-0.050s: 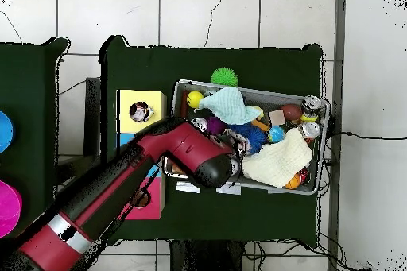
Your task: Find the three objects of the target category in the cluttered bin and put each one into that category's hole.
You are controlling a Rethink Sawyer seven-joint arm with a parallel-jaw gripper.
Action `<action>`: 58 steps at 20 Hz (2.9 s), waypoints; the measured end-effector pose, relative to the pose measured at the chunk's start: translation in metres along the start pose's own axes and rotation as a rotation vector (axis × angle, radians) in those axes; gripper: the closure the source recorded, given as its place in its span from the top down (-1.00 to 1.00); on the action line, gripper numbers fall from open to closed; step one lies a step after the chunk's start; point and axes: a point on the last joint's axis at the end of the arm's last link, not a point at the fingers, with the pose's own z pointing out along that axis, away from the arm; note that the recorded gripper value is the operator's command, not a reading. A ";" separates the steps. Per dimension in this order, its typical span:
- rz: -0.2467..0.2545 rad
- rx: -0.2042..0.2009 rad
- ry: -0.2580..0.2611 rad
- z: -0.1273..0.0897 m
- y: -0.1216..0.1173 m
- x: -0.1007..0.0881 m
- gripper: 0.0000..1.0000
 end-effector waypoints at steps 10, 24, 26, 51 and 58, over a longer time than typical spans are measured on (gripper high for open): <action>-0.045 0.001 -0.010 -0.066 -0.008 -0.036 -1.00; -0.050 -0.111 0.007 -0.141 0.000 -0.065 -1.00; -0.055 -0.112 0.014 -0.146 0.001 -0.066 -1.00; -0.128 -0.180 0.019 -0.196 0.094 -0.085 -1.00; -0.147 -0.158 0.011 -0.178 0.114 -0.074 -1.00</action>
